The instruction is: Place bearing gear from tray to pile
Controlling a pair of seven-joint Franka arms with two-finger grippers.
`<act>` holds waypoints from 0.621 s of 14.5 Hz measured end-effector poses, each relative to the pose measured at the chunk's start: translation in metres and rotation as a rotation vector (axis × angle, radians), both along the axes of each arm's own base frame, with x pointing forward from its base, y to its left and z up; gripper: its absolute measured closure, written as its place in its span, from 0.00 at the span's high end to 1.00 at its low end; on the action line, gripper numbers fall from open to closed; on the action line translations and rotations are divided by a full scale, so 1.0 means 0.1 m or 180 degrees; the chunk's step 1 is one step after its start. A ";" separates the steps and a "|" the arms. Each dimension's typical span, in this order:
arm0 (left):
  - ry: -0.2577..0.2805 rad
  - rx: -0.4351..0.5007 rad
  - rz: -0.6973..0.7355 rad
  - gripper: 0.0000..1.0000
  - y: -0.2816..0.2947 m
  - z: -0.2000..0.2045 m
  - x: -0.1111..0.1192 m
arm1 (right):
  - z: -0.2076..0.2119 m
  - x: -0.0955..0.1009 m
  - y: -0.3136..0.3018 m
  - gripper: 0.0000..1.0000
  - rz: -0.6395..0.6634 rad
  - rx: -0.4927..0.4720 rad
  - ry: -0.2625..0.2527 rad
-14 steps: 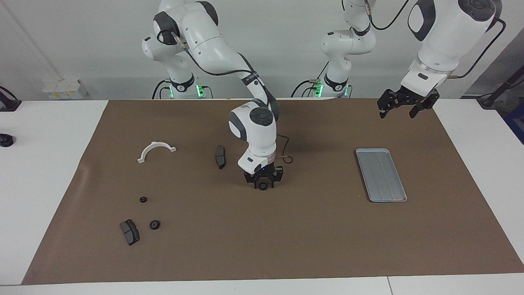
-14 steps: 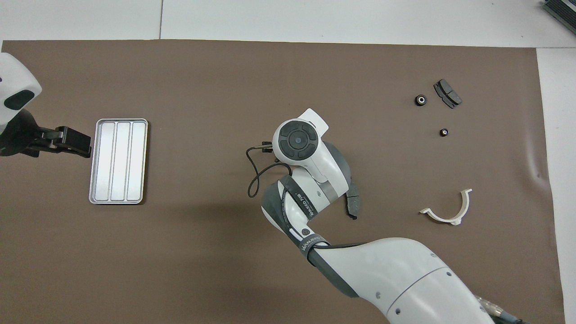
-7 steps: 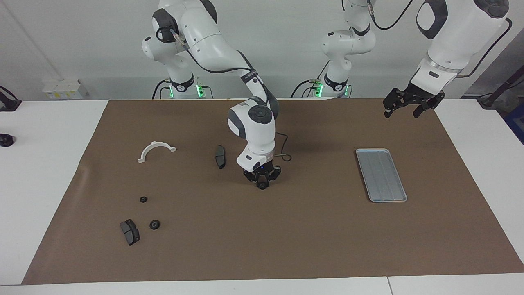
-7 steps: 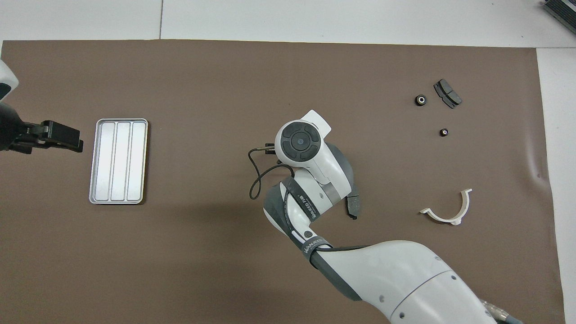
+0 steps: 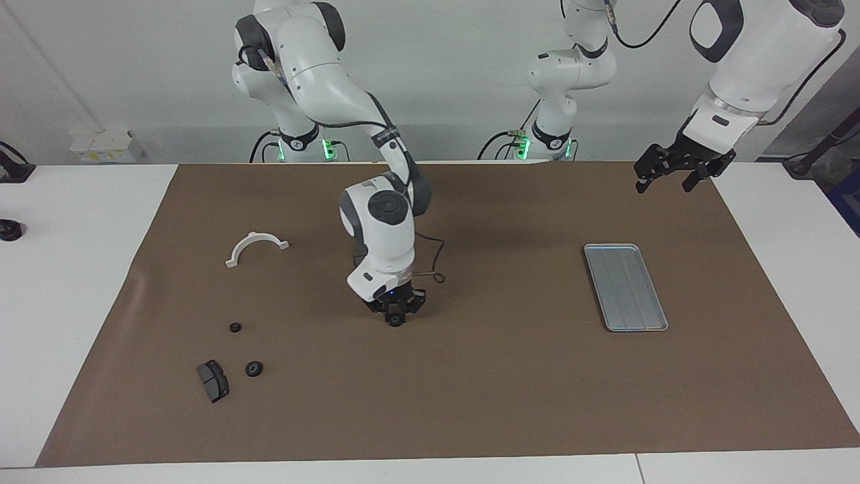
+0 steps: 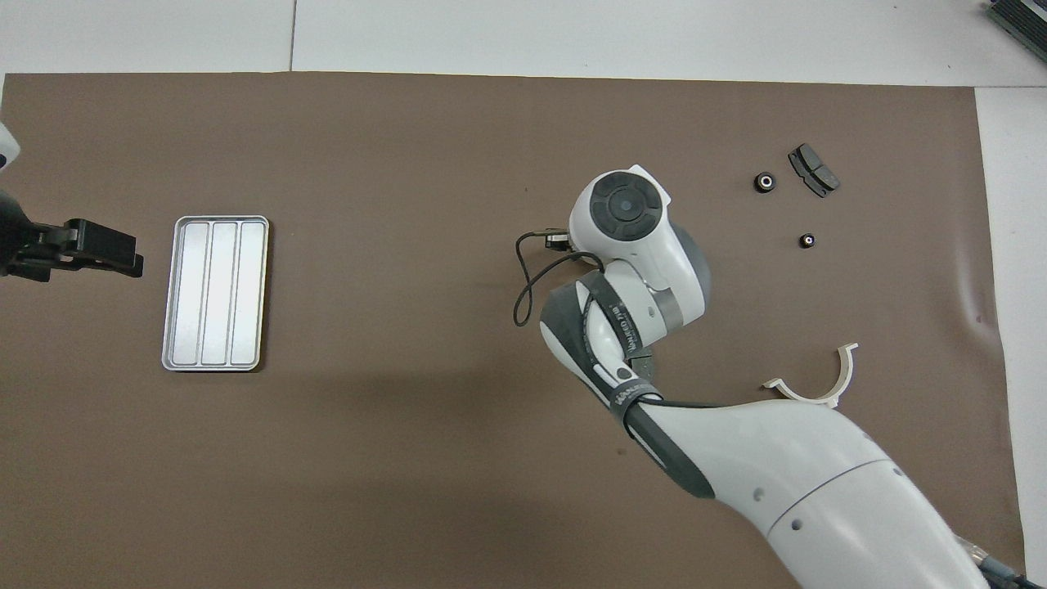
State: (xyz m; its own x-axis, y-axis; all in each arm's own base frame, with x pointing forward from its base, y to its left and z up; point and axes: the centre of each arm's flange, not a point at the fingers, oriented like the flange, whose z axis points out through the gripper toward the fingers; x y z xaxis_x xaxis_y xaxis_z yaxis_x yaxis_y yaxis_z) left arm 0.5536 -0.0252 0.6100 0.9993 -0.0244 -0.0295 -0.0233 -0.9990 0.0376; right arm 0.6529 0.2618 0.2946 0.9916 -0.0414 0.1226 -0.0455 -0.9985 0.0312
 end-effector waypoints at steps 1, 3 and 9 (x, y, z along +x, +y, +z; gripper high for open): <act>0.0000 0.0000 0.0001 1.00 0.00 0.00 0.00 | 0.04 0.10 -0.31 0.36 0.0021 -0.0033 0.0039; 0.0000 -0.0001 0.0001 1.00 0.00 0.00 0.00 | 0.16 0.24 -0.91 0.36 0.0074 -0.0092 0.0146; 0.0000 -0.0002 0.0001 1.00 0.00 0.00 0.00 | 0.32 0.23 -1.75 0.36 0.0110 -0.0142 0.0396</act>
State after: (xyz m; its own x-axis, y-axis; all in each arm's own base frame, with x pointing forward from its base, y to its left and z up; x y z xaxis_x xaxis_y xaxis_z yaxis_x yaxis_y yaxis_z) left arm 0.5536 -0.0251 0.6100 0.9993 -0.0242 -0.0295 -0.0231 -0.9990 0.0382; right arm 0.6755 0.0868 0.3270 1.0000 -0.0043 -0.0003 -0.0042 -0.9969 0.0789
